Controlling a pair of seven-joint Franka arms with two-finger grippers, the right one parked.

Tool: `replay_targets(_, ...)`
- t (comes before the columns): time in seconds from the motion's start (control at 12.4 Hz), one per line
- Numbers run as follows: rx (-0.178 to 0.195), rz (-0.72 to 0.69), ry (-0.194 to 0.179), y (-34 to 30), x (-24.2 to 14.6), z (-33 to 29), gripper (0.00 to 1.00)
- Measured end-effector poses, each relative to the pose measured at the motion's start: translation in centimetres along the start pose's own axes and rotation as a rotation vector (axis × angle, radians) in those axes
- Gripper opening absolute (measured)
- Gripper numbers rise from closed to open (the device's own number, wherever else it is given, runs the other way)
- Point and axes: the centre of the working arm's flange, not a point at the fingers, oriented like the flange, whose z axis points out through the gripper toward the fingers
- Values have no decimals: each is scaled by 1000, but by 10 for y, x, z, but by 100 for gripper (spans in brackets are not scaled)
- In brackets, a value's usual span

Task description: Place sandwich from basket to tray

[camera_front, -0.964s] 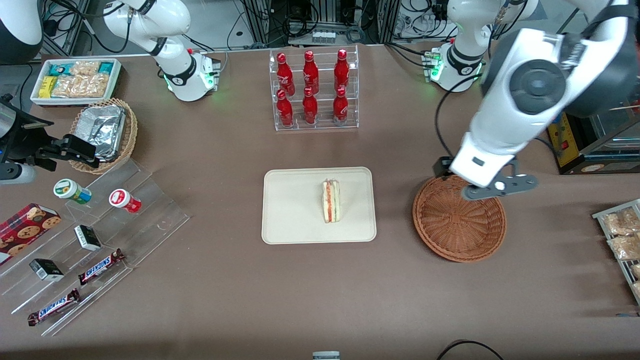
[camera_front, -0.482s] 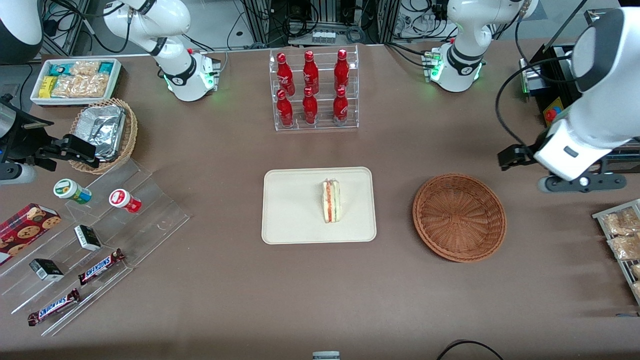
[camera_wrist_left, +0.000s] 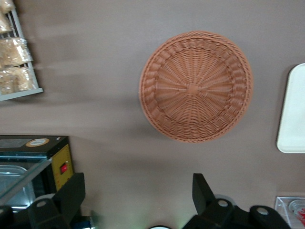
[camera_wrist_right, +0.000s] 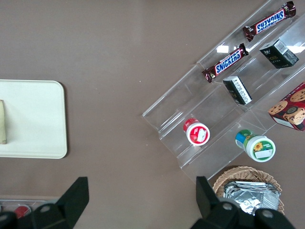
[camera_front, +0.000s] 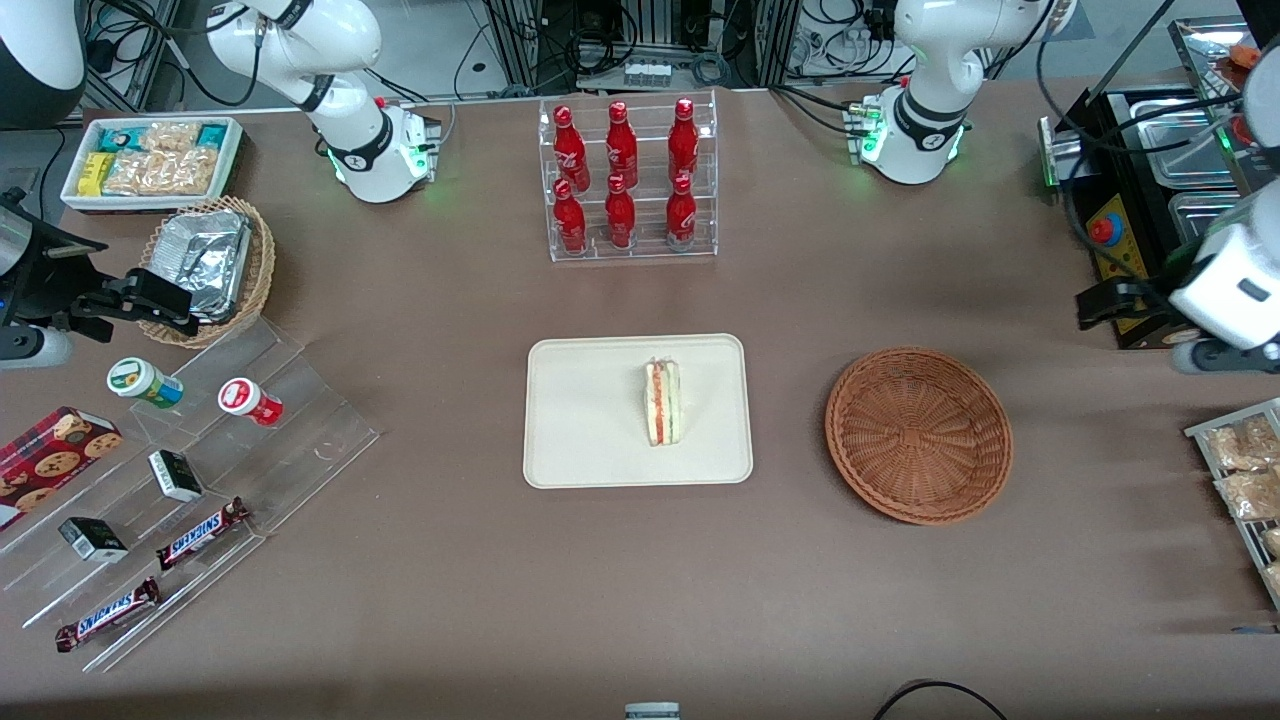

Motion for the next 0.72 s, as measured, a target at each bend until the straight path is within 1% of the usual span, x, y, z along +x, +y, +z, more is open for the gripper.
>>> replay_targets(0.24,0,1,-6,-5,-8,1,100)
replay_targets(0.48,0,17,-10,-14,-29,2,100)
replay_targets(0.56,-11,25,-6,-18,-32,0,100)
replay_targets(0.64,-34,30,0,-19,-33,-2,100)
replay_targets(0.72,-49,29,0,-19,-33,-1,100)
